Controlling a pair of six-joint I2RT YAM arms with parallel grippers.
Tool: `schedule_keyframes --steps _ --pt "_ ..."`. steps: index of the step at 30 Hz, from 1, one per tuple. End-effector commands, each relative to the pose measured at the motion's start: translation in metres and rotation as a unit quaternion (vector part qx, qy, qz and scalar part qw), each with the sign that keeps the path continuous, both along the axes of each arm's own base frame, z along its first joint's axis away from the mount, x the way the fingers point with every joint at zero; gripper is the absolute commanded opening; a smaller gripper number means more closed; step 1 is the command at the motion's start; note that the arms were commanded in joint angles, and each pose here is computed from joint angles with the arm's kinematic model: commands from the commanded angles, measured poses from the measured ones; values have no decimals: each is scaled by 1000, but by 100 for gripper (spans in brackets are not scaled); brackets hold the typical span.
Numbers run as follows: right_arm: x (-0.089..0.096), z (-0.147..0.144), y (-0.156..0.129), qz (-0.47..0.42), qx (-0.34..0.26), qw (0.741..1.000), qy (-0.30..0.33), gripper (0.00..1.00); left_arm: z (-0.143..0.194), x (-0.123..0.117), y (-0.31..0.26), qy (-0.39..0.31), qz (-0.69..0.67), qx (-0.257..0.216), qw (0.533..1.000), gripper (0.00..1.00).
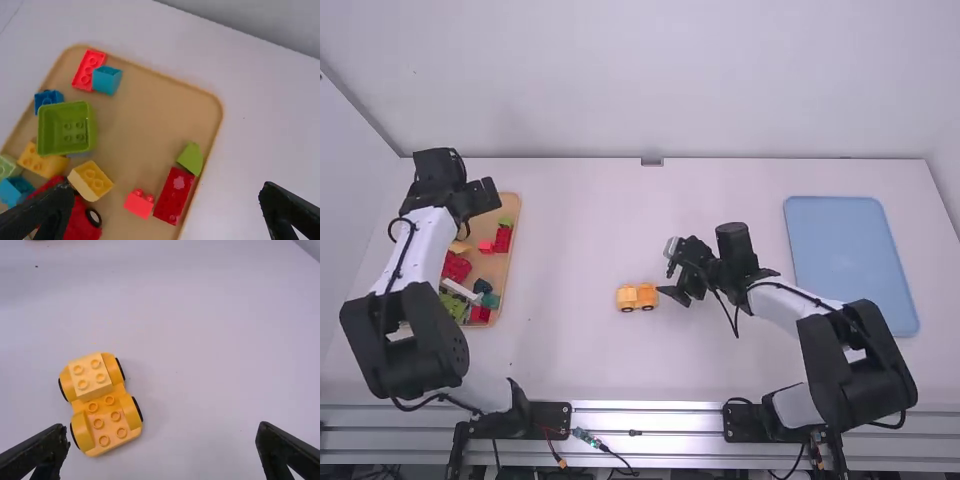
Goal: Assemble lego blocks to make yellow taxi
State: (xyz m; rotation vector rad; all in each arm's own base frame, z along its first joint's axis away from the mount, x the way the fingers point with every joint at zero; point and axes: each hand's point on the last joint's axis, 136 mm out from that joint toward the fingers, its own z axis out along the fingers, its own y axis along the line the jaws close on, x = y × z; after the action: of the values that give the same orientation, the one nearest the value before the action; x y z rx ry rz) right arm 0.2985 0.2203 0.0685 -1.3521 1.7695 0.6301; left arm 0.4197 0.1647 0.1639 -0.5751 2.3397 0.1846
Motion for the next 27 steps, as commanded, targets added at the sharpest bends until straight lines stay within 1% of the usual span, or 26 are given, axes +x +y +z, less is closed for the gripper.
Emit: schedule_keyframes --steps 1,3,6,9,10,15,18,20,22,27 --pt "6 12 2 0 7 1000 -16 99 0 -8 8 -19 41 -59 997 99" --pt "6 11 1 -3 4 1000 -15 99 -9 -23 30 -11 112 -96 989 99" --pt "6 11 1 -2 4 1000 -14 99 -22 -38 52 4 169 -131 977 99" --pt "6 11 1 -2 4 1000 -14 99 -35 -42 60 18 172 -169 970 99" --pt "6 11 1 -2 4 1000 -15 99 -39 -42 63 21 175 -173 969 99" --pt "5 10 1 -2 3 1000 -12 99 -62 -36 71 39 188 -186 963 99" --pt "4 9 1 -2 2 1000 -9 99 -73 -22 66 46 166 -218 961 99" --pt "4 9 1 -2 2 1000 -9 99 -79 -19 66 54 171 -228 957 99" --pt "4 9 1 -2 2 1000 -9 99 -88 -17 68 76 178 -239 951 100" --pt "4 9 1 -2 2 1000 -9 99 -99 -8 67 110 189 -257 941 95"
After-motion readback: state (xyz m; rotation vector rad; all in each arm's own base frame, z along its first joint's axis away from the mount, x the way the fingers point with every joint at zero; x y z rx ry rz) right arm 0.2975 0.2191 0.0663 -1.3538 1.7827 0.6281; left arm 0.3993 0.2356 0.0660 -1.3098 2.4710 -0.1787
